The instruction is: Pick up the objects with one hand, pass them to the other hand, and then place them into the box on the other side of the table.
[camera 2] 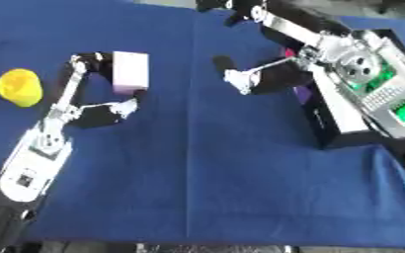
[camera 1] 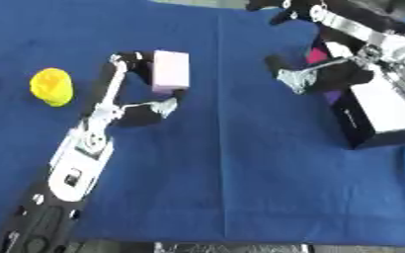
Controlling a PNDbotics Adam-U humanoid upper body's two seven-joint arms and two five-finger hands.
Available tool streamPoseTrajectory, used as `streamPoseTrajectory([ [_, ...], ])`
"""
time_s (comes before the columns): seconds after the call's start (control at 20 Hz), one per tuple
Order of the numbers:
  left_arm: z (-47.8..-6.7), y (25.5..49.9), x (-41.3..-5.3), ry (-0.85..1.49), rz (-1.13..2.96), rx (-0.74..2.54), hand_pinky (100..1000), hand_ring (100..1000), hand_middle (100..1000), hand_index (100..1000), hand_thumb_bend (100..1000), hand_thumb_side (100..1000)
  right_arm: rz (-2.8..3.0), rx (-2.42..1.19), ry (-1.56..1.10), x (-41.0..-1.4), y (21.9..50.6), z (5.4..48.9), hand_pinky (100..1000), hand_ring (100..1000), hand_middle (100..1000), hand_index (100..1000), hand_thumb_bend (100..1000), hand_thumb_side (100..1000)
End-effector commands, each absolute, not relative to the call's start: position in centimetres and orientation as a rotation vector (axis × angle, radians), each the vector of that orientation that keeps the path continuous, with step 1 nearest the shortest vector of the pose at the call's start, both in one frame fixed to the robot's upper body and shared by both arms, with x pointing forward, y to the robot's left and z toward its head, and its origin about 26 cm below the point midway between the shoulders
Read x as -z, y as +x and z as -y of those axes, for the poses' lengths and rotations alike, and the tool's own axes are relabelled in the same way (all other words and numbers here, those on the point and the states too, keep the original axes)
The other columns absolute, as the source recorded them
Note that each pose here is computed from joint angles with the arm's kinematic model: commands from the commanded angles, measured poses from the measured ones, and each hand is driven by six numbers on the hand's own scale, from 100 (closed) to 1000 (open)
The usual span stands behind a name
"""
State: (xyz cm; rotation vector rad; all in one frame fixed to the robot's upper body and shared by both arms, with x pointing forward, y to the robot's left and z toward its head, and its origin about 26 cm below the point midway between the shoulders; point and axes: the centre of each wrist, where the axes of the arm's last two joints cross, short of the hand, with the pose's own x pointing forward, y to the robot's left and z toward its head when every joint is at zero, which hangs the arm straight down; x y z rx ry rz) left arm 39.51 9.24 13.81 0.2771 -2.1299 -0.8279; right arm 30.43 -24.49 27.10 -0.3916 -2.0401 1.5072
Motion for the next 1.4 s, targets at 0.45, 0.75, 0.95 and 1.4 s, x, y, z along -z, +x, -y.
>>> streamPoseTrajectory([
  [0.45,-6.9,39.5,-15.6,0.25,2.204,0.836,753,476,398,481,100,286,2.013,-1.516,-0.441,-28.5,30.3,23.8,865,1000,925,1000,100,201],
  [0.75,-6.0,39.6,-15.5,0.239,2.208,0.835,756,476,398,482,100,300,2.008,-1.516,-0.449,-28.7,30.3,23.5,867,1000,925,1000,100,202],
  [0.95,-5.3,39.6,-15.5,0.224,2.215,0.837,756,476,398,484,100,307,2.002,-1.52,-0.46,-28.9,30.3,23.3,868,1000,922,1000,100,204],
  [1.4,-4.3,39.6,-15.7,0.211,2.243,0.832,758,476,399,485,100,320,1.982,-1.535,-0.482,-28.9,30.3,23.1,870,1000,930,1000,100,209],
])
